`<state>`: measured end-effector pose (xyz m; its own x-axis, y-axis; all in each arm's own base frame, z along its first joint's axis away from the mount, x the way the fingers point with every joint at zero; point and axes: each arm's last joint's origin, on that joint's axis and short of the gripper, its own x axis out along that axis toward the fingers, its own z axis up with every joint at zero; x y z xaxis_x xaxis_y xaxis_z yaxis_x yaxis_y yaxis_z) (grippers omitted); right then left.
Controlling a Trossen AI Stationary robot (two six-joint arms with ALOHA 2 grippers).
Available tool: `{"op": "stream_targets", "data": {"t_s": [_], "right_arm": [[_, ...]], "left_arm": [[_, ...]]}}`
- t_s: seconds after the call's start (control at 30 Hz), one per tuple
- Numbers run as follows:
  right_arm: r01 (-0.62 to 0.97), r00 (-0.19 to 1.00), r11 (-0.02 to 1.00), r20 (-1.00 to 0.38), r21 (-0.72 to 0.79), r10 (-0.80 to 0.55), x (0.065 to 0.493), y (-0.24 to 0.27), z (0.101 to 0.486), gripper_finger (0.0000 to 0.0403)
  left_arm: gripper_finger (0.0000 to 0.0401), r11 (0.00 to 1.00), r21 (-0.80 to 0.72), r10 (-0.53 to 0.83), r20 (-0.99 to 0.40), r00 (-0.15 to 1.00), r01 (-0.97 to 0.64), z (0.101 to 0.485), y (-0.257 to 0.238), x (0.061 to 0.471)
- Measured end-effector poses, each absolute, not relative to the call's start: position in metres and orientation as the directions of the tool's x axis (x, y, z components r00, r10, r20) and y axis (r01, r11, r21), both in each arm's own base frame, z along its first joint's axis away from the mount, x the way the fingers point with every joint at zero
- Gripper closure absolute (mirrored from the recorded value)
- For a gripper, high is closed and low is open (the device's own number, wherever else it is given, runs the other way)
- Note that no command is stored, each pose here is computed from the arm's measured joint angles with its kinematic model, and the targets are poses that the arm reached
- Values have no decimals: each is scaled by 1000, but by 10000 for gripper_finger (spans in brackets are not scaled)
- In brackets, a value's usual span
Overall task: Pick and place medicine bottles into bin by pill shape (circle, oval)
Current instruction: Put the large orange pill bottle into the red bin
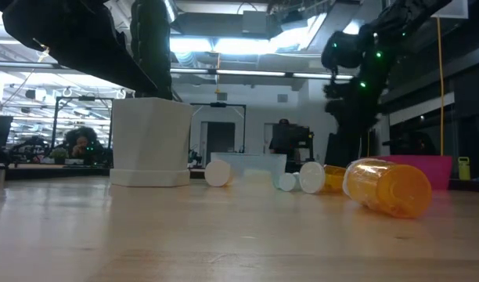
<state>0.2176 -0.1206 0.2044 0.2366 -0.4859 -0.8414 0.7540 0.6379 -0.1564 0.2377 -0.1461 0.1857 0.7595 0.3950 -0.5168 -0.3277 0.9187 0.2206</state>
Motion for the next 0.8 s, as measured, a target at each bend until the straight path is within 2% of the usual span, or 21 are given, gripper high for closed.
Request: {"op": "stream_targets", "data": {"t_s": [0.2,0.33,0.43,0.63,0.8], "right_arm": [[600,600,781,-742,172,-298,245,-113,217,144],[462,728,833,-667,305,-160,258,-99,224,144],[386,742,865,-665,320,-85,263,-86,224,144],[278,699,901,-714,334,49,265,-57,219,144],[103,692,965,-714,243,106,269,-35,219,144]], "left_arm": [[190,919,221,395,-517,759,-328,186,-146,238],[190,919,221,395,-517,759,-328,186,-146,238],[190,919,221,395,-517,759,-328,186,-146,238],[190,919,224,395,-517,759,-326,186,-146,238],[190,919,224,395,-517,759,-326,186,-146,238]]}}
